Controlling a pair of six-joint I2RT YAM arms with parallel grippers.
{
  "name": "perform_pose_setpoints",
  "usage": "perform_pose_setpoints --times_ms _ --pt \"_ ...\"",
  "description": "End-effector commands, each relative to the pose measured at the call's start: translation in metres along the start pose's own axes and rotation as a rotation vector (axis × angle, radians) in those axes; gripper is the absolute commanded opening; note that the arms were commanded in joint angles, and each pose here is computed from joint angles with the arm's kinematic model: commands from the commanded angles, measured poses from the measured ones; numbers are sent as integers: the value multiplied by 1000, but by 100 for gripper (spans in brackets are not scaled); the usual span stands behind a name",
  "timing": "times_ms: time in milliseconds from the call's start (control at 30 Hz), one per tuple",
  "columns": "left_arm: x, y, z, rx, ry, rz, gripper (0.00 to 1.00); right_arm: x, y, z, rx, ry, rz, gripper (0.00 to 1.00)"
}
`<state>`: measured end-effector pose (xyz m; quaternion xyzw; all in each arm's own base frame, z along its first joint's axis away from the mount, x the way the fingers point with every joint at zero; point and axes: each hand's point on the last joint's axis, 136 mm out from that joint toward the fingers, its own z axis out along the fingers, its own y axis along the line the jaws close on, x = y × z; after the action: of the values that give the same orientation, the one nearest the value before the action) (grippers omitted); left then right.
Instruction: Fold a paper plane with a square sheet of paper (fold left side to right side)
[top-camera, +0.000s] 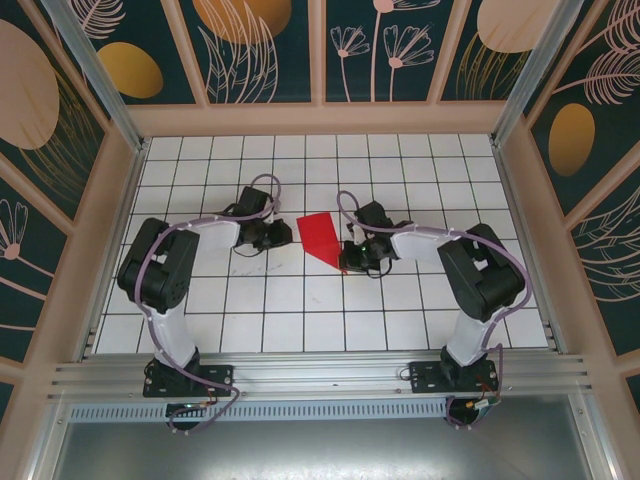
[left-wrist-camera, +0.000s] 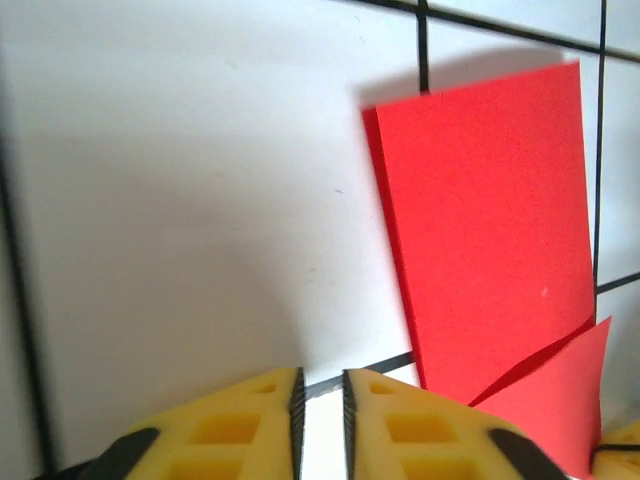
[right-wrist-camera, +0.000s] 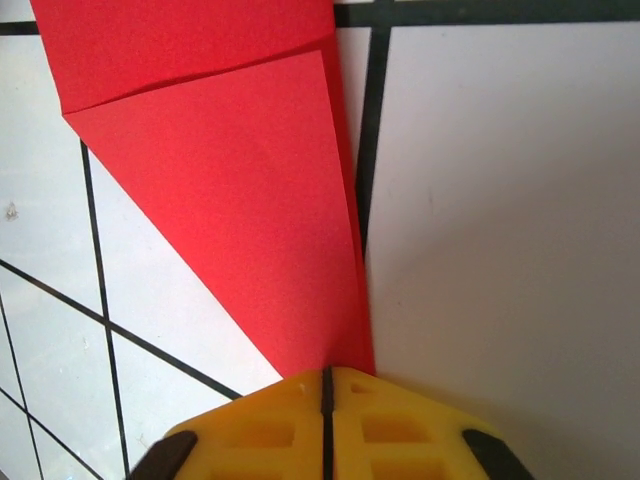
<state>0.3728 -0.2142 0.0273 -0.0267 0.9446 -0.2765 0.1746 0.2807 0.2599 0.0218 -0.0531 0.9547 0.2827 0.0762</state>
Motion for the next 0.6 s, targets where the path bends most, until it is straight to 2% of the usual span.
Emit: perform_pose_setpoints --times_ms 0,67,167,267,467,567 --pt "1 -6 -25 3 -46 -1 29 -30 23 -31 -59 -158 -60 17" --pt "5 -17 -36 69 -62 -19 36 -41 31 -44 -74 -228 -108 27" --pt "19 -31 -39 180 -42 -73 43 -59 23 -54 -66 -309 -159 43" --pt "30 -38 -36 230 -27 -105 47 -64 26 -45 -104 -290 -220 45" --pt "39 -42 -27 234 -4 -111 48 -64 35 -25 -194 -246 -285 46" --pt "41 -43 -22 232 7 -110 49 -64 36 -16 -214 -229 -282 41"
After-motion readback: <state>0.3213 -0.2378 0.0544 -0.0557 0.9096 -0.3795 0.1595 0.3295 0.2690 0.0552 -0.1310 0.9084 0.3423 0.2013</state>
